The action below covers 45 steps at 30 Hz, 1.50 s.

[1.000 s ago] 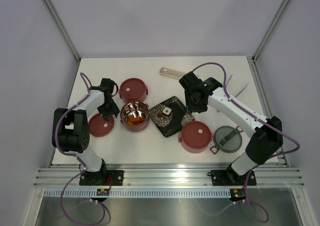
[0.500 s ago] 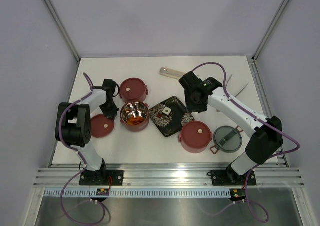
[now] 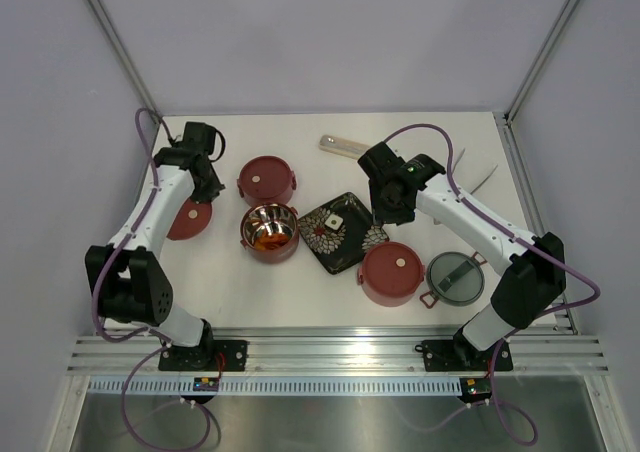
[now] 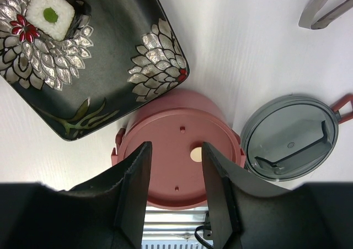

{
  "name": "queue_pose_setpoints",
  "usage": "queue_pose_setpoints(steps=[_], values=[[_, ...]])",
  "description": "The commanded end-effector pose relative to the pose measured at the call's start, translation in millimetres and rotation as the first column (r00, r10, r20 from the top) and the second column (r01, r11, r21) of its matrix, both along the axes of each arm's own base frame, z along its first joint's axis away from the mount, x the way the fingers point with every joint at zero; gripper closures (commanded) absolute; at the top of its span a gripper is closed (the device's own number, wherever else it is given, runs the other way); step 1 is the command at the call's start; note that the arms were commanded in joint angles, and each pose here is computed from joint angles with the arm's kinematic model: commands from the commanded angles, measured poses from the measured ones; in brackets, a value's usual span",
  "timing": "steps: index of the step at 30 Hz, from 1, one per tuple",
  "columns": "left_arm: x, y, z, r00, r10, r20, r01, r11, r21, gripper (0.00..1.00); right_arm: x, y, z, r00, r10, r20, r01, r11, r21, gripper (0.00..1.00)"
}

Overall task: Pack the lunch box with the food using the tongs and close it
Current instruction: Pick up the box lid from the center of the board, then close the box lid on the packing box.

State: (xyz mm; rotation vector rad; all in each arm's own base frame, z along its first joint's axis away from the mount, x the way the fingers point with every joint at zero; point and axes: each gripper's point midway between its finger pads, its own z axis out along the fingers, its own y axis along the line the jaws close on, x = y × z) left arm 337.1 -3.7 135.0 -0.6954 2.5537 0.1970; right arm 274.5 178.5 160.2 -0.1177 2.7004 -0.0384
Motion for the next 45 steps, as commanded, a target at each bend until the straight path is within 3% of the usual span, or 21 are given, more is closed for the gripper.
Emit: queue_pose_setpoints(steps=[1, 8, 19, 34, 45], values=[[6, -9, 66, 0.986, -0.121, 0.115, 0.116, 0.992, 0.049, 1.0, 9, 5, 14, 0.998, -0.001, 0.059, 0.0, 1.0, 0.016, 0.51], [-8, -97, 81, 0.928, -0.364, 0.074, 0.368, 0.929, -0.048, 1.0, 17, -9, 17, 0.996, -0.046, 0.07, 0.045, 0.999, 0.014, 0.51], [-26, -181, 51, 0.865, -0.501, 0.028, 0.501, 0.858, -0.113, 1.0, 19, -51, 28, 0.984, -0.155, 0.088, 0.152, 0.987, 0.042, 0.5], [-36, -219, 15, 0.83, -0.557, -0.026, 0.548, 0.824, -0.144, 1.0, 14, -60, 29, 0.979, -0.182, 0.087, 0.178, 0.983, 0.054, 0.5], [-46, -224, -11, 0.819, -0.57, -0.061, 0.554, 0.815, -0.17, 1.0, 16, -61, 29, 0.978, -0.188, 0.087, 0.184, 0.981, 0.054, 0.5]])
